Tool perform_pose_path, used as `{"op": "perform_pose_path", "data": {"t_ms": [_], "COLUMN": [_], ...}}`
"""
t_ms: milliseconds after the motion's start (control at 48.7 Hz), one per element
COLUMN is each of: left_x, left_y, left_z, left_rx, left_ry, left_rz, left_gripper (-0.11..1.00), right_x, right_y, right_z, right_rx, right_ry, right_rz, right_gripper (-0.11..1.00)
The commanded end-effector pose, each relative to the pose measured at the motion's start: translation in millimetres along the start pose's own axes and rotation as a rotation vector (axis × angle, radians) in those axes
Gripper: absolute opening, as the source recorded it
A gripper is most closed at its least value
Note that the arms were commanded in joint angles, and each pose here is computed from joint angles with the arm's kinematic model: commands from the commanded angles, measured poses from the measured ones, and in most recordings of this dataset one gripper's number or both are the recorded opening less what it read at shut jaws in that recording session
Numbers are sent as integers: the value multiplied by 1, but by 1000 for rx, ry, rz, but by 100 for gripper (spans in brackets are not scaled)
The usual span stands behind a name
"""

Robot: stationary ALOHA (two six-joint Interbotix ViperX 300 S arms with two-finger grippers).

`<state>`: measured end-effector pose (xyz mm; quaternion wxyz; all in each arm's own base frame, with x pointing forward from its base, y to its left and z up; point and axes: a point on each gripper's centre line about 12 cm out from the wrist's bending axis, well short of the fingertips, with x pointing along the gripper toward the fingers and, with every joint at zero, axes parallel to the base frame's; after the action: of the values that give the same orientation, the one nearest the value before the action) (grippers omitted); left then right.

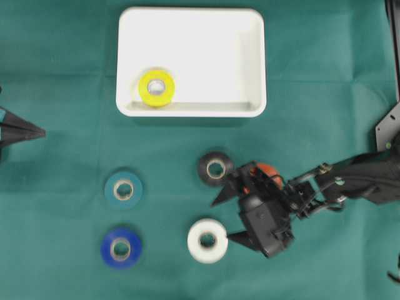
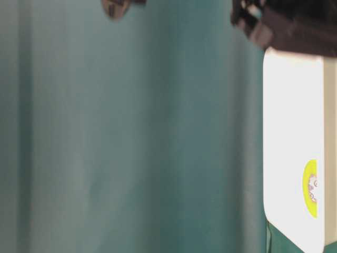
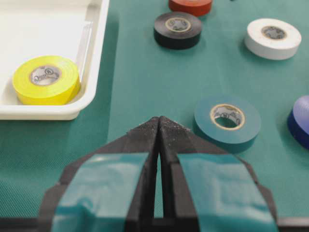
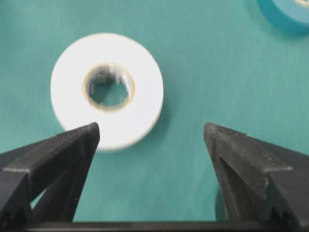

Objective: Put the tape into the white case with the right arm.
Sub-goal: 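Reach the right gripper down onto the white tape roll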

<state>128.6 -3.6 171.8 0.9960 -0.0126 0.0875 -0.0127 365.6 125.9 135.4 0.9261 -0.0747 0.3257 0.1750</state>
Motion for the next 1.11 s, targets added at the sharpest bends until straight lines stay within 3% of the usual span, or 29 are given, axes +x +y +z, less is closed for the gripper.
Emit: {"op": "perform_pose_path", "data": {"t_ms": [0, 390, 678, 1089], "left_x": [1, 1, 1, 1], "left_y": [0, 0, 0, 0], "left_z": [5, 5, 5, 5], "left_rx": [-2, -4, -2, -4], "left_ry": [-8, -8, -8, -8], "left_rz": [3, 3, 3, 3], "left_gripper": [0, 0, 0, 0], "right_x": [5, 35, 41, 57], "right_y": [3, 2, -2, 1], "right_z": [22, 30, 29, 29], "right_rx": [-10, -12, -14, -7], "right_ry": [-49, 16, 202, 189], "right_rz": [6, -11, -67, -55], "right_gripper": [67, 67, 67, 66]}}
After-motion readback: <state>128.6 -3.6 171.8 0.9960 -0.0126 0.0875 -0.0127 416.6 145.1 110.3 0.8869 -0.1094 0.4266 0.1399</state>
